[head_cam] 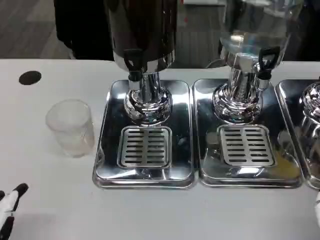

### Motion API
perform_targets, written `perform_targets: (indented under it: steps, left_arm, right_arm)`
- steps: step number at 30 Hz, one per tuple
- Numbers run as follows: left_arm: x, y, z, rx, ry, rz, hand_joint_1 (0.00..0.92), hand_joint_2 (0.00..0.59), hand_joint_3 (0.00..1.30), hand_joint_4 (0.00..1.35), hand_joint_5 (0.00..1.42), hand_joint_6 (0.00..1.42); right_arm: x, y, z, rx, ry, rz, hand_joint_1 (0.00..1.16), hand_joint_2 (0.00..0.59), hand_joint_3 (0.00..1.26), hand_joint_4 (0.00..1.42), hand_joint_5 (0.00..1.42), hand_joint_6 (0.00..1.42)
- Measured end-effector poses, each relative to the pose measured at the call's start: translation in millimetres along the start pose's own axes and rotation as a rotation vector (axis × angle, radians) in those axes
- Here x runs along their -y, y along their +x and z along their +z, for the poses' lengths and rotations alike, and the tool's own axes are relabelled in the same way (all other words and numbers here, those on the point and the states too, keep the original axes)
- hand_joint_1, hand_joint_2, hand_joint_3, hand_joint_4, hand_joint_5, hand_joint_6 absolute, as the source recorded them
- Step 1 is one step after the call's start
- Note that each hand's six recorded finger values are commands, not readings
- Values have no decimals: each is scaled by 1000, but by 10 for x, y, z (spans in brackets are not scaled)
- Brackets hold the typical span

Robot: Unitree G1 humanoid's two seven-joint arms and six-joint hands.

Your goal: Grasp the cup under the faucet to collect the drink, then remove the cup.

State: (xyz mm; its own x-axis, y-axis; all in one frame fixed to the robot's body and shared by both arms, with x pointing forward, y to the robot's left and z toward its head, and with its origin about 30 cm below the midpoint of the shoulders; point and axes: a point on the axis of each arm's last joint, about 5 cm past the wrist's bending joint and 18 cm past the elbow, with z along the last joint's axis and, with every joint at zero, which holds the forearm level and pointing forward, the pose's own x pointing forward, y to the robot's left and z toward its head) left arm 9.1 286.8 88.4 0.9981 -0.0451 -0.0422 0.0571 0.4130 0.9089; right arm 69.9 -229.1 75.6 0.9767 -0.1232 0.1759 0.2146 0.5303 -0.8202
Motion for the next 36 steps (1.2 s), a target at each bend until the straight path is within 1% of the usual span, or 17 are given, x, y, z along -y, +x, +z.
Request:
perform_targets:
  steps: [8,14,26,32,34,36]
  left_arm:
    - [2,-10,2,1,-2,1,0,47,0,0,0,0]
    - [25,-29,-2,-3,-14,10,0,47,0,0,0,0]
    - [36,-71,-20,-19,-41,20,0,48,0,0,0,0]
    - [53,-74,-60,-54,-121,80,0,43,0,0,0,0]
    - [59,-76,-77,-65,-141,94,0,41,0,0,0,0]
    - [63,-81,-83,-68,-146,93,0,41,0,0,0,0]
  right_arm:
    - [17,-28,-13,-9,-4,-3,326,586,93,32,0,0]
    - [36,-58,-9,-11,-6,-2,326,586,93,32,0,0]
    - [51,-53,8,-3,-6,-12,327,586,93,40,0,0]
    - [59,-46,8,-2,-5,-17,329,586,93,41,0,0]
    - [59,-44,9,-1,-5,-18,329,586,93,42,0,0]
    - [56,-45,13,-2,-3,-19,329,586,93,42,0,0]
